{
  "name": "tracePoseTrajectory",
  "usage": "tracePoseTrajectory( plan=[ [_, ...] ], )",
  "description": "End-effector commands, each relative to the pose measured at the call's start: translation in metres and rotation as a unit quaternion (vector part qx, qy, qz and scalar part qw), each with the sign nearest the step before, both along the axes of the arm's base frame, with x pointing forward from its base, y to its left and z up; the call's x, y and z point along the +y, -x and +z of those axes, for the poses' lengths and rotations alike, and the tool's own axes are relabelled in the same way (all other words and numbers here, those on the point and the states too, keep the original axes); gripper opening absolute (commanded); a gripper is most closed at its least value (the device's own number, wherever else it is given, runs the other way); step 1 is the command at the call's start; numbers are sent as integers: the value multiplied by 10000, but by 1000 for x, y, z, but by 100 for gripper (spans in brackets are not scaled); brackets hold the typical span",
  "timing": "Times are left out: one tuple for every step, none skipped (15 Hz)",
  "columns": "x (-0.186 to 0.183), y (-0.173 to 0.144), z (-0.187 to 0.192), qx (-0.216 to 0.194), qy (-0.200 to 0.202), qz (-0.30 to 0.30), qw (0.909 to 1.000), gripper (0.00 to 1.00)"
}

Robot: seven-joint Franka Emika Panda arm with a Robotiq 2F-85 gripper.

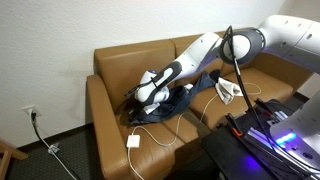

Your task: Spread the jeans on the couch

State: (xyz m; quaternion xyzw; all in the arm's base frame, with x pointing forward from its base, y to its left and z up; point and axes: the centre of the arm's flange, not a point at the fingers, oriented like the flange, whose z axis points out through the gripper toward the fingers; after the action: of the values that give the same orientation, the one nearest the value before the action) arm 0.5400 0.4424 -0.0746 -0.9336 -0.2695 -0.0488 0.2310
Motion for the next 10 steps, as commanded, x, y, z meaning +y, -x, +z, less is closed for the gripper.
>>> tracePoseTrajectory(
  plan=[
    [1,1,-1,8,17,-17,10000,9],
    [0,1,-2,11,33,-21,10000,9],
    [-2,0,-2,12,39,-29,10000,2],
    [1,-15,-8,36,-19,23,10000,2],
    [10,-22,-15,44,-80,166,9998,2],
    [19,-26,-18,11,-102,296,9995,2],
    [30,-31,-20,-49,-105,455,9989,2],
    [43,-36,-21,-97,-151,627,9979,2],
    [50,-40,-19,-135,-157,748,9970,2],
    [58,-42,-17,-91,-261,879,9957,2]
  ],
)
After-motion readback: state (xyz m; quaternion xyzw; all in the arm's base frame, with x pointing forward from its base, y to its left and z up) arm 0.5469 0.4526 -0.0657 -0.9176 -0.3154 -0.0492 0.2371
